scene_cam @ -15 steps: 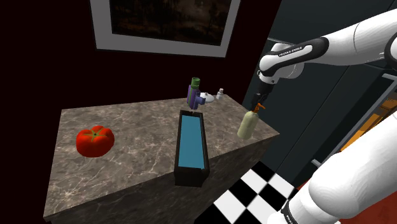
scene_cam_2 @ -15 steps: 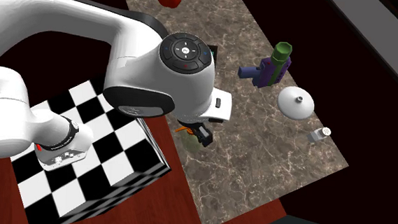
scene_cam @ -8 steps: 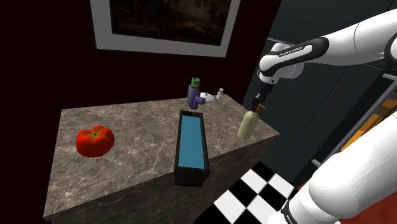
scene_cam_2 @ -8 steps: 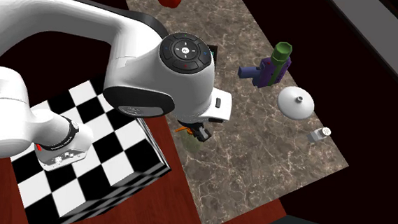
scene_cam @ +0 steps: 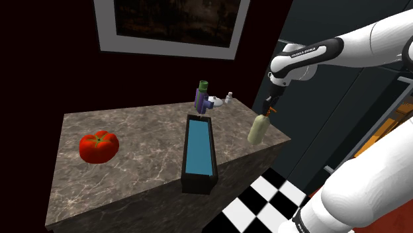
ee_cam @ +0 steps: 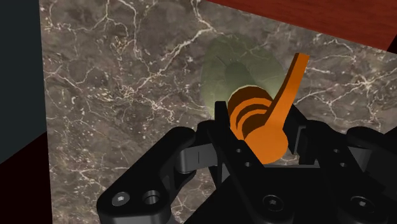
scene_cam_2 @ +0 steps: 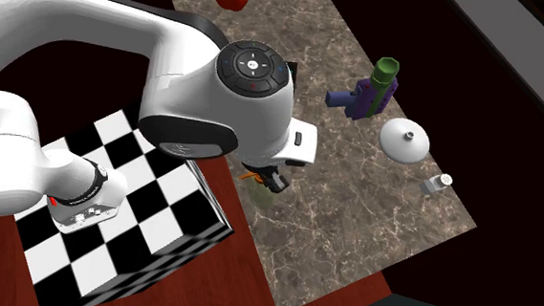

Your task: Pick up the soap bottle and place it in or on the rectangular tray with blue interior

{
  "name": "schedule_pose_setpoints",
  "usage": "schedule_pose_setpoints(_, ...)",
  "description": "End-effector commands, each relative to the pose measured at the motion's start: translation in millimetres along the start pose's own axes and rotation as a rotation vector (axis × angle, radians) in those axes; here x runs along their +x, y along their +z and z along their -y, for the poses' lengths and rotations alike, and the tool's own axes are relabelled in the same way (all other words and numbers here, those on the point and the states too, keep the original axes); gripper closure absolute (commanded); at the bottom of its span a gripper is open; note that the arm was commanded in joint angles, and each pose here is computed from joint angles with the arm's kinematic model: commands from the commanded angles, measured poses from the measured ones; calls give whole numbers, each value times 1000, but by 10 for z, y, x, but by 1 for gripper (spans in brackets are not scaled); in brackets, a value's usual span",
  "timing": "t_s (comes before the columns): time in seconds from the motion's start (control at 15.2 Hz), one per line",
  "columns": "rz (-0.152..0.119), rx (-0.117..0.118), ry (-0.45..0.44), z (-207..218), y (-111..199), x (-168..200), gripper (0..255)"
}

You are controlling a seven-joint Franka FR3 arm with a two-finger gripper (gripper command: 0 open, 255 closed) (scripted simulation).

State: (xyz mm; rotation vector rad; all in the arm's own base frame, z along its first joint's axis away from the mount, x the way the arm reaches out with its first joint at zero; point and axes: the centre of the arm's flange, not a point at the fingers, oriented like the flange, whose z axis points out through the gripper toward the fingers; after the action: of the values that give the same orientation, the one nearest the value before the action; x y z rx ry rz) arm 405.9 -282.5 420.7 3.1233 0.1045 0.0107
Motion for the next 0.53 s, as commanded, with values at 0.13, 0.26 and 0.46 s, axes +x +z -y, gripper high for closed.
schedule_pose_setpoints(0.13,0,0,0,-6,-203,4,255)
schedule_pose_setpoints(0.26,0,0,0,-8,-309,5,255)
schedule_pose_setpoints(0.46,0,0,0,-11,-467,6,255)
